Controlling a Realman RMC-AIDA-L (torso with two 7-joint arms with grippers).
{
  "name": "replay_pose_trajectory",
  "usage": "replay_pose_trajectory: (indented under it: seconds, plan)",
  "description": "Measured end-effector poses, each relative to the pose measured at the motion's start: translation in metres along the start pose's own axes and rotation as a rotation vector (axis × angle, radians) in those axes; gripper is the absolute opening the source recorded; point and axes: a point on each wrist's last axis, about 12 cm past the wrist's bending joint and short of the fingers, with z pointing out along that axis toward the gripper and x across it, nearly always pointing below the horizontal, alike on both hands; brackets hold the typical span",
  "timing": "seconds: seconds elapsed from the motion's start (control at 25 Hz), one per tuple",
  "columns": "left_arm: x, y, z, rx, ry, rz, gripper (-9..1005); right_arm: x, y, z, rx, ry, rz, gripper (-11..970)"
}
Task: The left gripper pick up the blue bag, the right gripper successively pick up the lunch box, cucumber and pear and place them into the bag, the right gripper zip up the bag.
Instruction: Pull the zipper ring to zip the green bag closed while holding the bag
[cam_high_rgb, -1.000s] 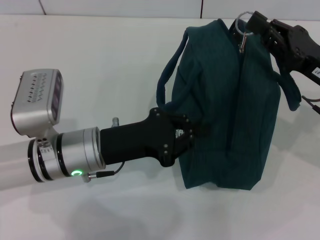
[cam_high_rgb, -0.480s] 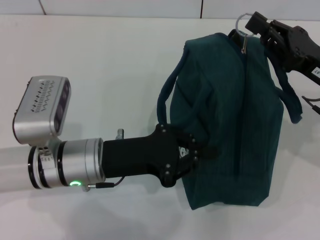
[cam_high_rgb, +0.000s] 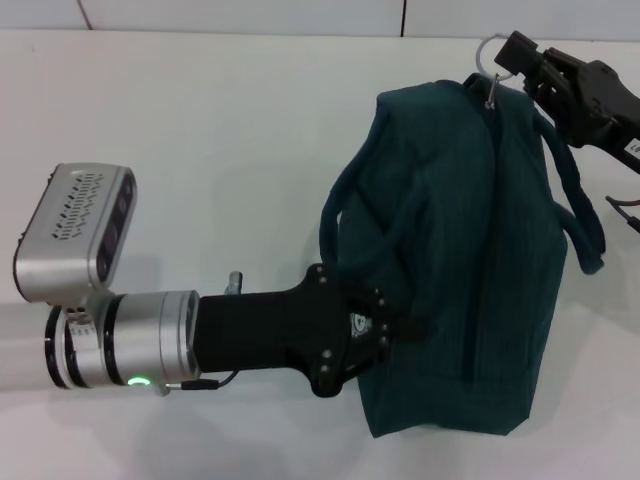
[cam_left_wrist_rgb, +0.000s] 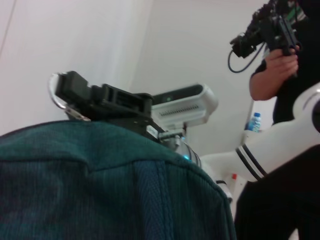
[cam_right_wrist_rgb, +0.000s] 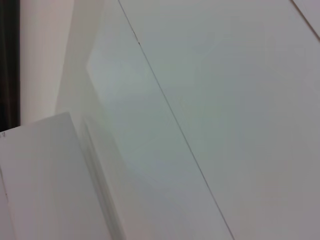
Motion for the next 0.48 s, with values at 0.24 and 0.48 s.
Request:
replay_pose_trajectory:
  seconds: [0.24, 0.48]
  plan:
    - [0.0005, -0.0042, -0.002, 0.028, 0.003, 0.005, 69, 0.0018, -0.0021, -0.0005, 0.02, 0.013, 0.011, 9]
    - [0.0004, -0.009, -0.0064, 0.051, -0.007, 0.019, 69, 0.0032, -0.005, -0.002, 0.047, 0.023, 0.026, 9]
